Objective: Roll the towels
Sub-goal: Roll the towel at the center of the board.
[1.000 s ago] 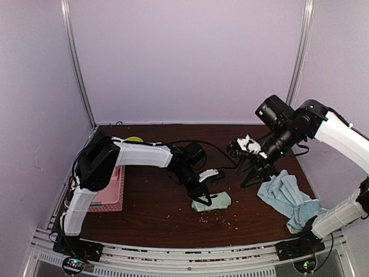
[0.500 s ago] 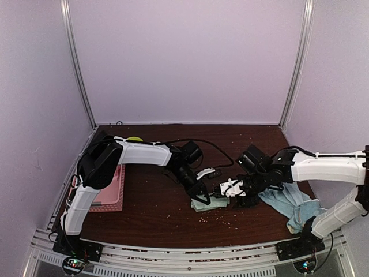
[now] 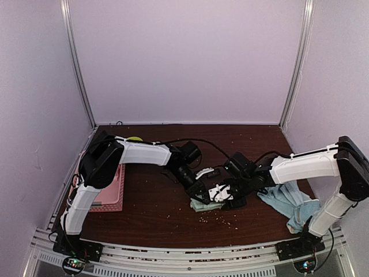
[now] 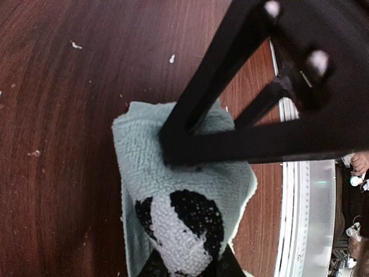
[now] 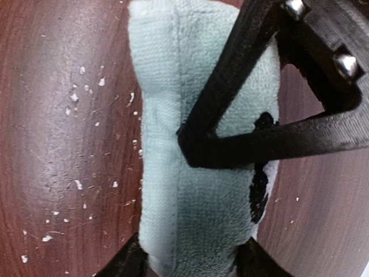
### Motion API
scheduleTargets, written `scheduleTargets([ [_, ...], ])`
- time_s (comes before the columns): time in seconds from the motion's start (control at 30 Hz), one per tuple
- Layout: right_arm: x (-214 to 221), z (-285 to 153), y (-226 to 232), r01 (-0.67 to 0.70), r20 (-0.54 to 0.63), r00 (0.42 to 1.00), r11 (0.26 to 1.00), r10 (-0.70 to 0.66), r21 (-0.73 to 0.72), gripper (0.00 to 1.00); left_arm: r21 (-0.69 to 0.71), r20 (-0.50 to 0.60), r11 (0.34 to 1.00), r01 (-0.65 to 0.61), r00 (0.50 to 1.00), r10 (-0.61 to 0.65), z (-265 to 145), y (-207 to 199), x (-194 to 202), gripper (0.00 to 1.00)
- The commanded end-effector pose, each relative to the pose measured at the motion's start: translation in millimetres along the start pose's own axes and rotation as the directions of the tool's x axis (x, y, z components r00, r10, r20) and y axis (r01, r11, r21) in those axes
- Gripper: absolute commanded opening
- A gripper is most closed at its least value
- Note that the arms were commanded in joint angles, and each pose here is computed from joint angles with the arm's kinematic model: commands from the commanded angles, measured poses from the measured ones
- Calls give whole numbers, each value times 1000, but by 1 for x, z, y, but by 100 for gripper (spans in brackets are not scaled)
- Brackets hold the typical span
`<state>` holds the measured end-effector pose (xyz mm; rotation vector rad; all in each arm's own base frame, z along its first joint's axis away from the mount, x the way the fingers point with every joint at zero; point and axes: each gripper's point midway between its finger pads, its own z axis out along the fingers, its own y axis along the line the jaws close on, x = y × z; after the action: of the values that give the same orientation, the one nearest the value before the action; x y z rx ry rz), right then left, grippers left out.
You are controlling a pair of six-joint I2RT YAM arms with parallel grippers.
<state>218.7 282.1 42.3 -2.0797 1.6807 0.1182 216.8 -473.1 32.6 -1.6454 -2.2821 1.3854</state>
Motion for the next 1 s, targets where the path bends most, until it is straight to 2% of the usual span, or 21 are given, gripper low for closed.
scheduleTargets([
  [0.0, 3, 19, 14, 24, -28, 999, 995, -27, -99, 41, -93, -112, 993, 69, 991, -79, 11, 32, 42, 14],
  [0.07, 5, 25, 19, 5, -42, 999, 990, -11, -140, 31, -149, -115, 988, 51, 991, -69, 3, 33, 41, 24],
  [0.2, 9, 31, 31, -35, -66, 998, 975, 21, -218, 27, -384, -75, 923, -11, 997, -20, -40, 47, 41, 41],
  [0.23, 11, 34, 35, -50, -78, 996, 969, 32, -243, 27, -449, -14, 893, -21, 1000, 16, -63, 44, 29, 44],
  [0.3, 12, 36, 42, -80, -94, 994, 953, 55, -292, 25, -528, 84, 848, -30, 993, 88, -96, 37, 17, 47],
  [0.4, 12, 39, 49, -156, -130, 985, 914, 115, -374, 25, -605, 173, 794, -57, 964, 201, -130, 16, 1, 50],
  [0.5, 11, 40, 55, -225, -177, 971, 855, 159, -467, 23, -650, 221, 757, -62, 938, 267, -152, -4, -7, 52],
  [0.53, 10, 40, 55, -246, -187, 967, 837, 175, -489, 23, -680, 224, 731, -60, 932, 285, -158, -8, -9, 59],
  [0.57, 9, 41, 56, -267, -200, 961, 819, 189, -507, 23, -711, 225, 700, -62, 923, 311, -165, -14, -10, 60],
  [0.7, 6, 40, 56, -342, -257, 938, 737, 232, -583, 22, -797, 143, 569, -202, 852, 503, -169, -60, -13, 60],
  [0.8, 3, 41, 53, -389, -294, 920, 683, 258, -618, 22, -810, 33, 486, -328, 803, 595, -153, -88, -11, 60],
  [0.87, 2, 41, 53, -409, -309, 912, 658, 271, -632, 22, -792, -49, 461, -400, 795, 605, -135, -93, -6, 60],
  [0.97, 1, 43, 52, -433, -326, 901, 630, 286, -644, 22, -804, -162, 403, -437, 814, 558, -112, -77, 0, 60],
])
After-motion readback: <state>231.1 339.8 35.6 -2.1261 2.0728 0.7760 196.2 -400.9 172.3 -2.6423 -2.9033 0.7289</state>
